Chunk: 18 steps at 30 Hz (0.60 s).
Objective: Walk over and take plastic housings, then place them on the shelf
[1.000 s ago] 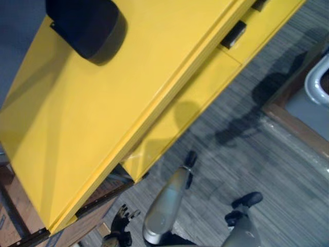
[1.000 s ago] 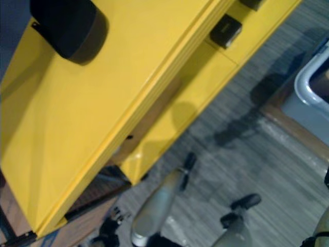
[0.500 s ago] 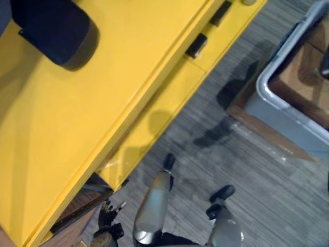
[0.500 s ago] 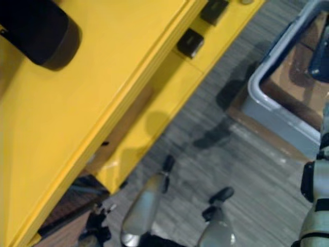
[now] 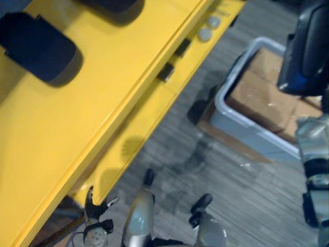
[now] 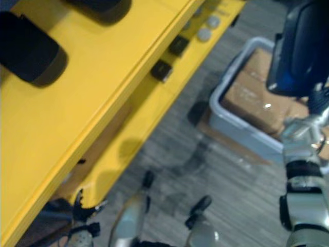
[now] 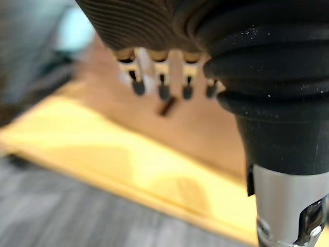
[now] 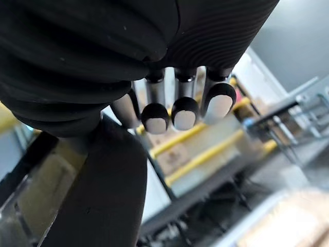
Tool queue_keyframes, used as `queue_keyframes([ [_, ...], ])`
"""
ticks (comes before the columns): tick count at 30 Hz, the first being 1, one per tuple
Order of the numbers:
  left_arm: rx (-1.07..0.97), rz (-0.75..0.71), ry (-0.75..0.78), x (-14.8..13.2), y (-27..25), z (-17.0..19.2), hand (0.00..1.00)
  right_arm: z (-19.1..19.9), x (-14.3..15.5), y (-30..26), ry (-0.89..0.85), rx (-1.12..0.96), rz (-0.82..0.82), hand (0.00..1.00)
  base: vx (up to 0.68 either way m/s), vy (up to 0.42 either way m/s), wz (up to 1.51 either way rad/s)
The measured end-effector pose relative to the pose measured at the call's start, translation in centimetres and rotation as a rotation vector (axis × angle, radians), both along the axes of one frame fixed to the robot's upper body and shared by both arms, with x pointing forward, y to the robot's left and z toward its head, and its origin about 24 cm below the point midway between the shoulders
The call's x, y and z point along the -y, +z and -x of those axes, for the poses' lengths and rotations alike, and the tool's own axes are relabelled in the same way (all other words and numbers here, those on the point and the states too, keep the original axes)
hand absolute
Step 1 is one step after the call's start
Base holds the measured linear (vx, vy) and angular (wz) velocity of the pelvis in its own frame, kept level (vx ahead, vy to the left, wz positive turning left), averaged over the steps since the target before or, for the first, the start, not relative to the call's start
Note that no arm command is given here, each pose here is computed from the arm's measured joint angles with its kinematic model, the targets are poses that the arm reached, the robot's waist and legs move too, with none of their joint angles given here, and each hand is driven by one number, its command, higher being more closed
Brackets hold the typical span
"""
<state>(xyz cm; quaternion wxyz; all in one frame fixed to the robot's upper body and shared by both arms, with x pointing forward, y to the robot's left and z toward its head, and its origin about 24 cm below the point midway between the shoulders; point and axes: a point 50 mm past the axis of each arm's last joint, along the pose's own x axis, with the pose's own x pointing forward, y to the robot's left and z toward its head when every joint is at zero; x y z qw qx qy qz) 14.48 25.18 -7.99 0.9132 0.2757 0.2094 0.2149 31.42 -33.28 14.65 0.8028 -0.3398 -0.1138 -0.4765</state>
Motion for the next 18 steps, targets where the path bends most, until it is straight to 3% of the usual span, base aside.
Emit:
queue_keyframes([
  [3,-0.041,-0.042,-0.083,0.5,-0.4,-0.3,0.0,1.0,-1.8,-1.4,0.062,0.002,0.029,1.0,0.05,-0.047,-0.4],
  [11,-0.114,0.044,-0.338,4.2,-1.6,-2.2,0.0,2.0,-6.4,-1.7,0.251,0.09,0.037,1.0,-0.02,-0.046,-0.29],
  [13,-0.062,0.099,-0.342,4.9,-0.9,-3.6,0.0,2.2,-7.4,-1.5,0.301,0.102,0.048,1.0,-0.02,-0.036,0.0],
  [18,0.137,0.464,-0.375,9.0,2.5,-8.1,0.0,2.3,-10.6,-1.3,0.448,0.116,0.108,1.0,-0.01,-0.016,0.01],
])
